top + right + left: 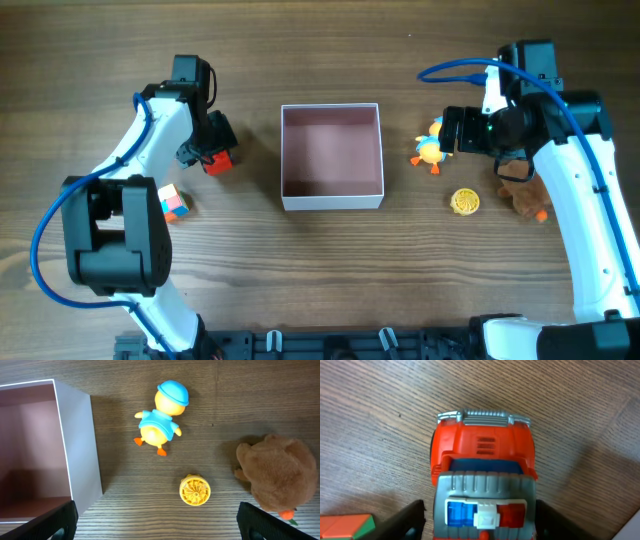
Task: Pack container
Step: 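Reach the left gripper down and grasp the red toy fire truck, then carry the fire truck right and lower it into the box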
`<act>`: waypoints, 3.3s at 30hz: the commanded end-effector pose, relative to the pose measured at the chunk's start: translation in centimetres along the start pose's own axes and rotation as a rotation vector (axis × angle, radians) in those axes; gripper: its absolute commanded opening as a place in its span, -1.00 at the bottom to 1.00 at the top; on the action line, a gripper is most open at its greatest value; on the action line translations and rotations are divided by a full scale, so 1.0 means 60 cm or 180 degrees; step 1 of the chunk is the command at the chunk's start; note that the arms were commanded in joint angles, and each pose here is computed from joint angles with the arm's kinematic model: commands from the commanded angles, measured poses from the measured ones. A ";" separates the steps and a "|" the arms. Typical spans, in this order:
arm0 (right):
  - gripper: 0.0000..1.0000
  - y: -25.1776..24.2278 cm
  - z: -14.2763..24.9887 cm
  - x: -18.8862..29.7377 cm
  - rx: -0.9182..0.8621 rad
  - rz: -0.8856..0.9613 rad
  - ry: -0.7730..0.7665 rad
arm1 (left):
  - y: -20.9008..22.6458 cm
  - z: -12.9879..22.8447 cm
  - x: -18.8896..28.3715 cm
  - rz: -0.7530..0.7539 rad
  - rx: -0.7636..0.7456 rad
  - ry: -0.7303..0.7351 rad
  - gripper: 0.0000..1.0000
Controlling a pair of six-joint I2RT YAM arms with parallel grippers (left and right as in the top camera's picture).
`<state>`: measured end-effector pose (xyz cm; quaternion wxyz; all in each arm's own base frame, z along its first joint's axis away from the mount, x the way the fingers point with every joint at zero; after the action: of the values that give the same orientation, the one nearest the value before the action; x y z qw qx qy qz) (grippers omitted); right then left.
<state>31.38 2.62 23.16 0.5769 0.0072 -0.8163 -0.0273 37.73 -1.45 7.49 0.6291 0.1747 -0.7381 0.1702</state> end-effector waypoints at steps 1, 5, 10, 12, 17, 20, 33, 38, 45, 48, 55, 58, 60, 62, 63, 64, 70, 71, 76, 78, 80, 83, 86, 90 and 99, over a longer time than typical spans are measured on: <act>1.00 -0.004 -0.009 0.003 0.0008 0.0054 -0.0036 | 0.006 -0.004 -0.006 -0.0040 0.0040 0.0002 0.23; 0.99 -0.004 -0.009 0.003 0.0007 0.0054 -0.0036 | 0.006 -0.004 -0.006 -0.0039 0.0041 0.0001 -0.06; 0.99 -0.004 -0.009 0.003 0.0007 0.0054 -0.0036 | 0.006 -0.004 -0.006 -0.0040 0.0041 0.0003 -0.25; 0.99 -0.004 -0.009 0.003 0.0009 0.0054 -0.0036 | 0.006 -0.004 -0.006 -0.0040 0.0040 0.0003 -0.38; 1.00 -0.004 -0.010 0.003 0.0005 0.0066 -0.0046 | 0.006 -0.005 -0.004 -0.0032 0.0042 -0.0012 -0.92; 0.99 -0.010 -0.013 0.004 -0.0007 0.0147 -0.0074 | 0.000 -0.010 0.020 0.0015 0.0012 -0.0085 -0.92; 1.00 -0.031 -0.017 0.008 -0.0226 0.0173 -0.0122 | -0.163 0.075 0.285 0.0855 -0.0967 -0.1076 -0.92; 1.00 -0.031 -0.016 0.008 -0.0225 0.0165 -0.0118 | -0.250 0.129 0.250 0.0984 -0.1386 -0.1002 -0.92; 1.00 -0.026 -0.015 0.008 -0.0208 0.0100 -0.0106 | -0.278 0.135 0.126 0.0654 -0.1471 -0.0644 -0.92; 0.99 -0.026 -0.015 0.008 -0.0208 0.0100 -0.0106 | -0.286 0.136 0.083 0.0568 -0.1484 -0.0556 -0.92; 0.99 -0.026 -0.015 0.007 -0.0203 0.0100 -0.0102 | -0.287 0.137 0.038 0.0445 -0.1493 -0.0456 -0.92; 0.99 -0.026 -0.015 0.007 -0.0202 0.0101 -0.0102 | -0.278 0.132 0.037 0.0308 -0.1483 -0.0516 -0.92; 0.99 -0.026 -0.015 0.007 -0.0202 0.0101 -0.0102 | -0.269 0.126 0.037 0.0178 -0.1466 -0.0583 -0.92; 1.00 -0.026 -0.015 0.007 -0.0202 0.0101 -0.0102 | -0.260 0.125 0.036 0.0077 -0.1472 -0.0593 -0.92; 1.00 -0.026 -0.015 0.007 -0.0202 0.0101 -0.0102 | -0.258 0.126 0.036 0.0055 -0.1475 -0.0587 -0.92; 0.99 -0.026 -0.015 0.007 -0.0201 0.0101 -0.0102 | -0.257 0.126 0.036 0.0040 -0.1476 -0.0584 -0.92; 0.99 -0.026 -0.015 0.007 -0.0202 0.0101 -0.0102 | -0.256 0.127 0.035 0.0040 -0.1480 -0.0564 -0.63; 0.99 -0.026 -0.015 0.007 -0.0202 0.0101 -0.0102 | -0.255 0.128 0.035 0.0032 -0.1482 -0.0556 -0.59; 0.99 -0.026 -0.015 0.007 -0.0201 0.0101 -0.0102 | -0.250 0.131 0.034 -0.0009 -0.1492 -0.0516 -0.63; 1.00 -0.026 -0.015 0.007 -0.0202 0.0101 -0.0102 | -0.248 0.133 0.034 -0.0025 -0.1495 -0.0500 -0.71; 1.00 -0.026 -0.015 0.007 -0.0202 0.0101 -0.0102 | -0.247 0.133 0.034 -0.0026 -0.1495 -0.0499 -0.72; 1.00 -0.026 -0.015 0.007 -0.0202 0.0101 -0.0102 | -0.248 0.133 0.034 -0.0026 -0.1496 -0.0500 -0.68; 1.00 -0.026 -0.015 0.007 -0.0202 0.0101 -0.0102 | -0.248 0.131 0.034 -0.0017 -0.1492 -0.0512 -0.28; 0.99 -0.026 -0.015 0.007 -0.0202 0.0100 -0.0102 | -0.253 0.128 0.035 0.0023 -0.1481 -0.0549 0.23; 0.99 -0.026 -0.015 0.007 -0.0203 0.0102 -0.0100 | -0.262 0.122 0.037 0.0094 -0.1464 -0.0622 0.78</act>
<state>31.68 0.97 23.24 0.5708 -0.0247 -0.8198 -0.0389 37.99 -19.08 9.15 0.5803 0.0259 -0.8139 -0.0097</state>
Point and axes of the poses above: each gripper's point midway between its finger pads, its own x axis back along the fingers, its own y axis along the line the jaws close on, z = x × y, the point moved 4 cm from there along x, back along the fingers, and after that the axes turned 3 degrees about x, right-handed, at the moved point
